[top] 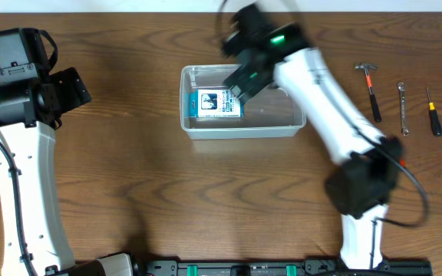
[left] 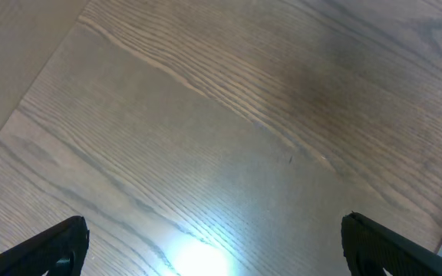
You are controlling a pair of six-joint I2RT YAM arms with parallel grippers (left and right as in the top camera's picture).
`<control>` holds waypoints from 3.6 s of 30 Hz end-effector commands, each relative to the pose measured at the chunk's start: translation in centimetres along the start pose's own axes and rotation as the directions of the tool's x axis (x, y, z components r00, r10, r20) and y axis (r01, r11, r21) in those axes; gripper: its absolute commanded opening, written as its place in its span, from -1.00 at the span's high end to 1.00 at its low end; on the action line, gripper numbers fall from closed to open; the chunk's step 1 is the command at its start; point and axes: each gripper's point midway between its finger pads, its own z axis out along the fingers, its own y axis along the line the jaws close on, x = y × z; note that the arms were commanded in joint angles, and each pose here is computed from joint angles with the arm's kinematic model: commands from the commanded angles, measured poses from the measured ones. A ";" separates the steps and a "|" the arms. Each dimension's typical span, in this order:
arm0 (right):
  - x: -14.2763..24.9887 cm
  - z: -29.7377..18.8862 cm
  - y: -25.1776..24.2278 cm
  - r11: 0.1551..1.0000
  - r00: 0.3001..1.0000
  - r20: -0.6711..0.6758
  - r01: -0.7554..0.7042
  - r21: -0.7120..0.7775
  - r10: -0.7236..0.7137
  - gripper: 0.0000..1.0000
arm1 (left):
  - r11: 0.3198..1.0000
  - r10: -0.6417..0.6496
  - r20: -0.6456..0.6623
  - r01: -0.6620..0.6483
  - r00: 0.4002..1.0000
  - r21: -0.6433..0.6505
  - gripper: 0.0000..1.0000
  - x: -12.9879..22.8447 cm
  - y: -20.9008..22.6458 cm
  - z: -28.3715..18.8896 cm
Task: Pack container
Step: 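Lower the box into the container and open the right gripper, then move the right gripper back to the claw hammer at the right, then lower the right gripper and grip the hammer's handle below the head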
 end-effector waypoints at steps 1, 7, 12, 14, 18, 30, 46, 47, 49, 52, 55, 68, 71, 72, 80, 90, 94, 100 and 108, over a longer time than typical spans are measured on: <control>0.4 -8.2 -6.7 0.970 0.967 0.149 -0.222 0.104 0.205 -0.99 | 1.000 0.013 0.005 -0.013 1.000 -0.024 -0.96 -0.2 0.5 0.0; 7.1 -11.3 -13.8 0.898 0.916 0.079 -0.401 0.179 0.393 -0.99 | 1.000 0.013 0.005 -0.013 1.000 -0.024 -0.96 -0.2 0.5 0.0; 10.9 -10.5 -17.3 0.930 0.945 -0.023 -0.318 0.182 0.327 -0.98 | 1.000 0.013 0.005 -0.013 1.000 -0.024 -0.96 -0.2 0.5 0.0; 11.1 -10.1 -19.1 0.917 0.938 -0.009 -0.335 0.217 0.345 -0.99 | 1.000 0.013 0.005 -0.013 1.000 -0.024 -0.96 -0.2 0.5 0.0; 10.4 -7.6 -22.7 0.871 0.903 0.056 -0.426 0.243 0.426 -0.98 | 1.000 0.013 0.005 -0.013 1.000 -0.024 -0.96 -0.2 0.5 0.0; 15.8 5.1 -25.5 0.792 0.783 -0.181 -0.534 0.294 0.595 -0.99 | 1.000 0.013 0.005 -0.013 1.000 -0.024 -0.96 -0.2 0.5 0.0; 20.0 9.9 -26.9 0.782 0.732 -0.275 -0.570 0.254 0.623 -0.99 | 1.000 0.013 0.005 -0.013 1.000 -0.024 -0.96 -0.2 0.5 0.0; 20.0 10.0 -26.8 0.794 0.744 -0.278 -0.562 0.232 0.608 -0.99 | 1.000 0.013 0.005 -0.013 1.000 -0.024 -0.96 -0.2 0.5 0.0; 20.0 10.0 -26.9 0.806 0.756 -0.280 -0.549 0.220 0.591 -0.99 | 1.000 0.013 0.005 -0.013 1.000 -0.024 -0.96 -0.2 0.5 0.0; 19.8 10.1 -27.1 0.806 0.761 -0.269 -0.547 0.224 0.591 -0.99 | 1.000 0.013 0.005 -0.013 1.000 -0.024 -0.96 -0.2 0.5 0.0; 19.5 10.5 -27.4 0.807 0.768 -0.251 -0.547 0.223 0.590 -0.99 | 1.000 0.013 0.005 -0.013 1.000 -0.024 -0.96 -0.2 0.5 0.0; 18.1 11.4 -28.3 0.834 0.813 -0.201 -0.508 0.216 0.547 -0.97 | 1.000 0.013 0.005 -0.013 1.000 -0.024 -0.96 -0.2 0.5 0.0; 18.1 11.4 -28.1 0.836 0.814 -0.204 -0.506 0.214 0.545 -0.99 | 1.000 0.013 0.005 -0.013 1.000 -0.024 -0.96 -0.2 0.5 0.0; 18.1 11.6 -28.1 0.836 0.813 -0.206 -0.506 0.214 0.545 -0.98 | 1.000 0.013 0.005 -0.013 1.000 -0.024 -0.96 -0.2 0.5 0.0; 19.5 12.9 -27.2 0.837 0.793 -0.269 -0.509 0.199 0.546 -0.98 | 1.000 0.013 0.005 -0.013 1.000 -0.024 -0.96 -0.2 0.5 0.0; 20.3 13.8 -26.8 0.838 0.782 -0.301 -0.511 0.191 0.546 -0.99 | 1.000 0.013 0.005 -0.013 1.000 -0.024 -0.97 -0.2 0.5 0.0; 20.2 13.9 -26.5 0.847 0.791 -0.304 -0.503 0.171 0.531 -0.99 | 1.000 0.013 0.005 -0.013 1.000 -0.024 -0.96 -0.2 0.5 0.0; 20.2 14.2 -26.2 0.846 0.792 -0.303 -0.516 0.134 0.531 -0.98 | 1.000 0.013 0.005 -0.013 1.000 -0.024 -0.96 -0.2 0.5 0.0; 21.4 14.4 -26.6 0.835 0.773 -0.322 -0.533 0.139 0.547 -0.98 | 1.000 0.013 0.005 -0.013 1.000 -0.024 -0.96 -0.2 0.5 0.0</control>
